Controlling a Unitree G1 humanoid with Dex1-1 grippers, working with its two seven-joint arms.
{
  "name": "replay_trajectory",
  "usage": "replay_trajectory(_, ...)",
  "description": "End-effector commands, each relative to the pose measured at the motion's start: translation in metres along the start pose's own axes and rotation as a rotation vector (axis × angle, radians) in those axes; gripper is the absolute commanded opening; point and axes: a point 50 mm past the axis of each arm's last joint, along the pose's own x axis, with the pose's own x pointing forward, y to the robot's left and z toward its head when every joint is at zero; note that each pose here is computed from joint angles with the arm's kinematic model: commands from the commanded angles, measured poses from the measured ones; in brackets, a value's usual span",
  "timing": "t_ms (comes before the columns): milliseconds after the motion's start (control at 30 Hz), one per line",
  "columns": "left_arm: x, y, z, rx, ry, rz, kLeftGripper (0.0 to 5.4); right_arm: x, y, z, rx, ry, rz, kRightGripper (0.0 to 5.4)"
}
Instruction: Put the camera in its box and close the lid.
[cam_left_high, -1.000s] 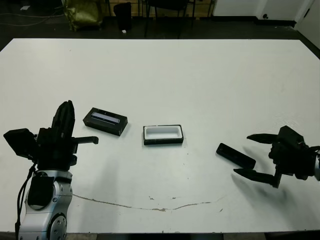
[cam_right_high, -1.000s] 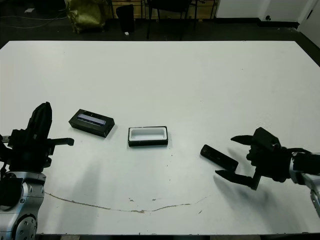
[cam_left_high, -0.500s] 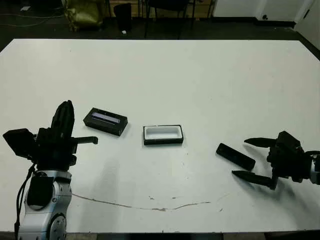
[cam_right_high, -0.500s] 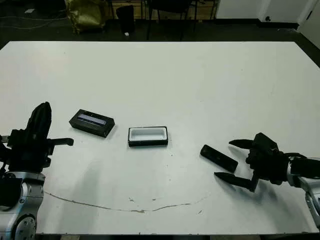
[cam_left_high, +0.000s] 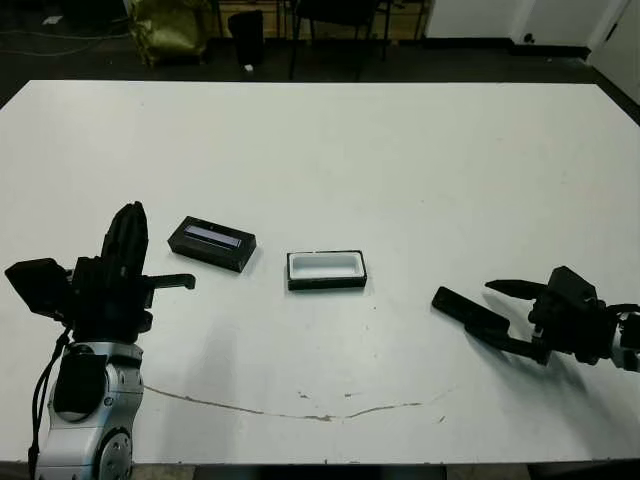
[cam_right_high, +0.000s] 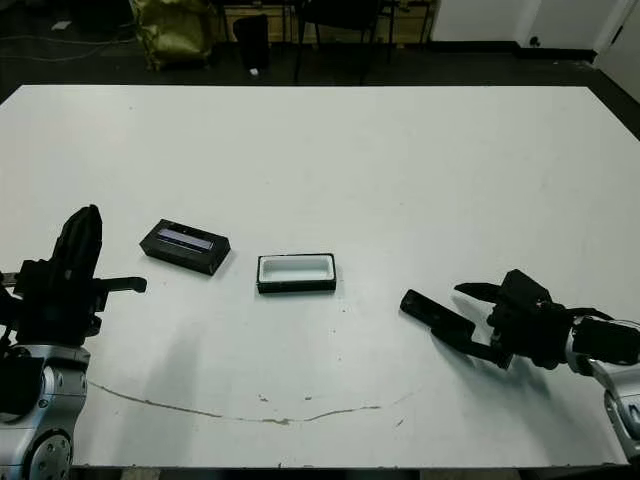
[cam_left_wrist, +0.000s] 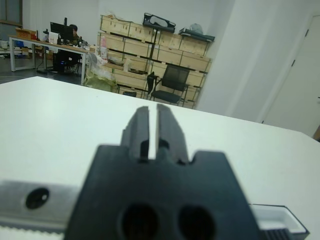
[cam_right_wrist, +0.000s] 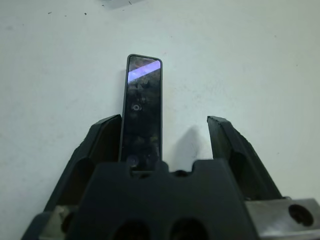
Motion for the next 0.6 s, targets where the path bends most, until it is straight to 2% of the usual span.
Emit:
replay_trajectory(33, -0.002, 0.002, -0.002, 0.002, 0.026, 0.01, 0.0, 0.001, 0.009, -0.025, 0.044, 0.114, 0.053, 3.36)
replay_trajectory(133, -0.002, 0.002, -0.002, 0.003, 0.024, 0.011, 0.0, 0.001, 0.007, -0.024, 0.055, 0.137, 0.08, 3.36)
replay_trajectory(300, -0.002, 0.002, -0.001, 0.013, 0.018, 0.007, 0.0, -0.004, 0.006, -0.013, 0.018, 0.177, 0.115, 3.36)
replay_trajectory(433, -0.002, 0.002, -0.001, 0.012, 0.021, 0.008, 0.0, -0.003, 0.001, -0.019, 0.069, 0.173, 0.169, 3.36)
replay_trajectory(600, -0.002, 0.001, -0.001, 0.009, 0.02, 0.011, 0.0, -0.003, 0.0, -0.022, 0.046, 0.172, 0.196, 3.36)
